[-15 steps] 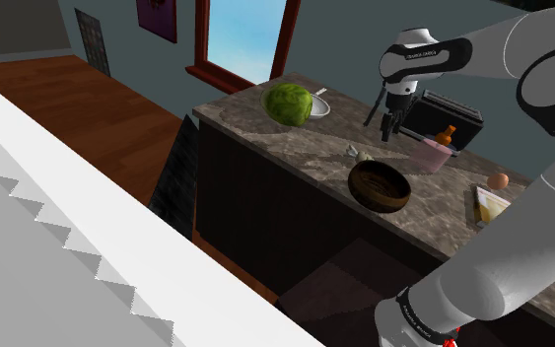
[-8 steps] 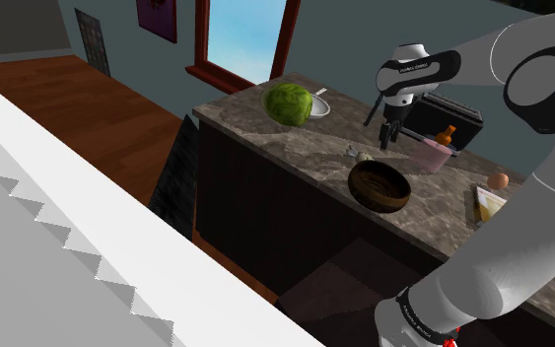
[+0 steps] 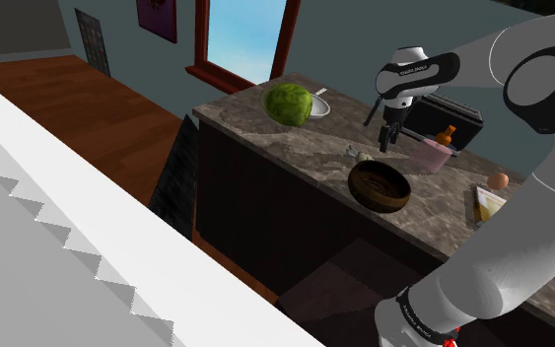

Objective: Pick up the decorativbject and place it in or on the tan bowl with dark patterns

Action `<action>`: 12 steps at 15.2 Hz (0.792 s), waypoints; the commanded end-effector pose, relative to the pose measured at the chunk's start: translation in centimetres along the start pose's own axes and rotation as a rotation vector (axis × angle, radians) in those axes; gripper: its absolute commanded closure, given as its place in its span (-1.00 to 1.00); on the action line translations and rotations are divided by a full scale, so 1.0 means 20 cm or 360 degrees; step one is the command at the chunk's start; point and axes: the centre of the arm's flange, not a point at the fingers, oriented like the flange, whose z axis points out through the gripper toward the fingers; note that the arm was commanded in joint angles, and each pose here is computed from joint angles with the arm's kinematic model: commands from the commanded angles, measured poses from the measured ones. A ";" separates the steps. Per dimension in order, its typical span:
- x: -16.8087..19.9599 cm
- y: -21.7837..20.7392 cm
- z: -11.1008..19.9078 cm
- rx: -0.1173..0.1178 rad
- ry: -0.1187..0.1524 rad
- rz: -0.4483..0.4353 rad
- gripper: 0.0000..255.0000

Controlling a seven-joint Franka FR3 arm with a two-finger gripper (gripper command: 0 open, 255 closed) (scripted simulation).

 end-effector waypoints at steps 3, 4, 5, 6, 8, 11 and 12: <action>0.00 0.00 0.00 0.0000 0.0000 0.0000 1.00; 0.00 0.00 0.00 0.0000 0.0000 0.0000 1.00; 0.00 0.00 0.00 0.0000 0.0000 0.0000 1.00; 0.00 0.00 0.00 0.0000 0.0000 0.0000 1.00; 0.00 0.00 0.00 0.0000 0.0000 0.0000 1.00; 0.00 0.00 0.00 0.0000 0.0000 0.0000 1.00; 0.00 0.00 0.00 0.0000 0.0000 0.0000 -1.00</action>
